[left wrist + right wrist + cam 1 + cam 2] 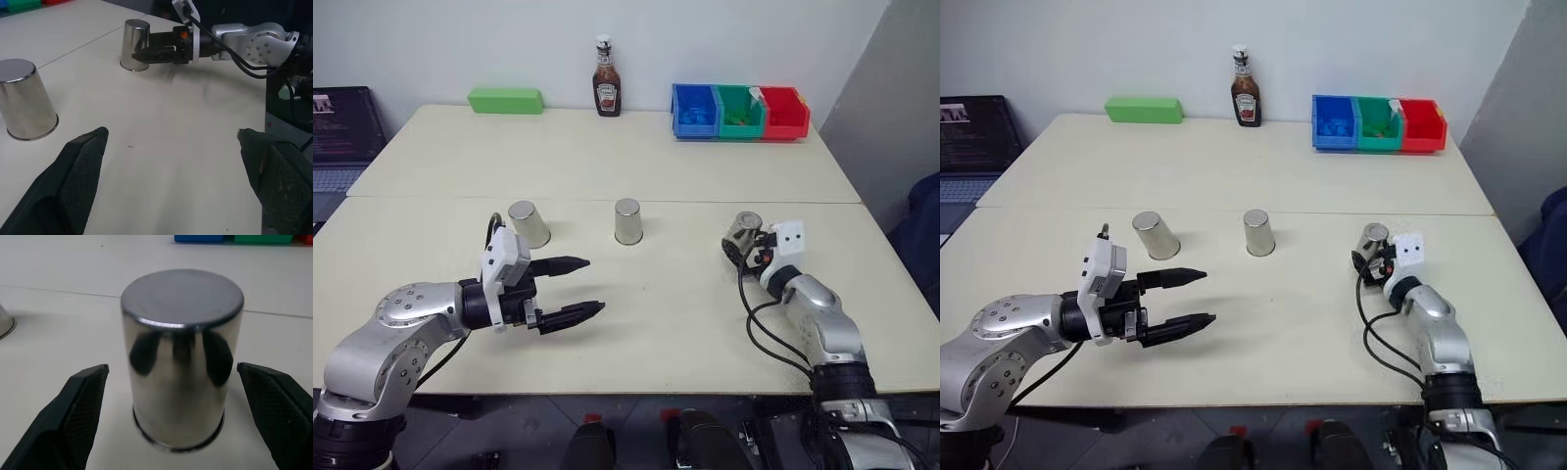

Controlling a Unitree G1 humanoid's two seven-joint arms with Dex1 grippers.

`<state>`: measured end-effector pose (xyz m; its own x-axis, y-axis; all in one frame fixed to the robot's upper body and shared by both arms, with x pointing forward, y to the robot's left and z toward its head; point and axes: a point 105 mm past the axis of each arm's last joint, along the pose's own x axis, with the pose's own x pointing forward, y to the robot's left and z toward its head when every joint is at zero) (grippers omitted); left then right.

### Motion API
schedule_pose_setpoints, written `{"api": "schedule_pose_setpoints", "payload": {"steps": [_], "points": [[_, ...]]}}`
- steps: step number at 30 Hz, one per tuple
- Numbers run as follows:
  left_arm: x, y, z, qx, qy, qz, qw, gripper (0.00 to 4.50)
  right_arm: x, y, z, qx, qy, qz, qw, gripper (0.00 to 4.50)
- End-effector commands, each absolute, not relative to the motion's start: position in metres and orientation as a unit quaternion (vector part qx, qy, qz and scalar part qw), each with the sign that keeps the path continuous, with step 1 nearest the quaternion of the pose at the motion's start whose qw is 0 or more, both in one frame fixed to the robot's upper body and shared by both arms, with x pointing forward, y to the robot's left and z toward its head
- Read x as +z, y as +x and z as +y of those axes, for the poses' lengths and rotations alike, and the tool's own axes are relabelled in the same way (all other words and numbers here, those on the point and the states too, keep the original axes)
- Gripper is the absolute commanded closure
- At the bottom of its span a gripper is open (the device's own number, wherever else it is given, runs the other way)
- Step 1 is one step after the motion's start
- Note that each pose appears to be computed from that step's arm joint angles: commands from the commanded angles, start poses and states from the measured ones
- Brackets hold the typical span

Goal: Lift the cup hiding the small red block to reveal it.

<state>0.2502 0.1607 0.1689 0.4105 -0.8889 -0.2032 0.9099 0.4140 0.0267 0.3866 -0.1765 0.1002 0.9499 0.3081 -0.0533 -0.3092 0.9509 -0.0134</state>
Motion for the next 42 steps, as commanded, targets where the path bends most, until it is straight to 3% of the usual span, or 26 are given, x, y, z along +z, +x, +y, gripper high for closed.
{"api": "schedule_pose_setpoints", "payload": {"steps": [1, 3, 11, 21, 26, 29, 33, 42], "points": [[0.169, 0.250, 0.164, -0.528, 0.079, 0.077, 0.842, 0.00, 0.110, 0.393, -0.174, 0.161, -0.006, -0.005, 0.987, 0.04], [0.167, 0.251, 0.168, -0.521, 0.076, 0.081, 0.846, 0.00, 0.109, 0.394, -0.173, 0.167, -0.008, -0.007, 0.986, 0.04], [0.167, 0.249, 0.166, -0.518, 0.076, 0.076, 0.848, 0.00, 0.113, 0.396, -0.172, 0.165, -0.008, -0.027, 0.986, 1.64], [0.164, 0.246, 0.166, -0.522, 0.076, 0.081, 0.846, 0.00, 0.142, 0.388, -0.183, 0.150, -0.043, -0.060, 0.986, 1.71], [0.163, 0.243, 0.164, -0.519, 0.069, 0.081, 0.848, 0.00, 0.168, 0.355, -0.185, 0.156, -0.043, -0.065, 0.985, 1.71], [0.161, 0.241, 0.162, -0.521, 0.067, 0.082, 0.847, 0.00, 0.163, 0.337, -0.184, 0.161, -0.044, -0.043, 0.985, 1.71], [0.160, 0.241, 0.162, -0.523, 0.066, 0.083, 0.846, 0.00, 0.132, 0.319, -0.199, 0.128, -0.037, 0.004, 0.991, 1.71], [0.161, 0.245, 0.159, -0.535, 0.068, 0.080, 0.839, 0.00, 0.099, 0.328, -0.203, 0.109, -0.035, 0.015, 0.993, 1.71]]}}
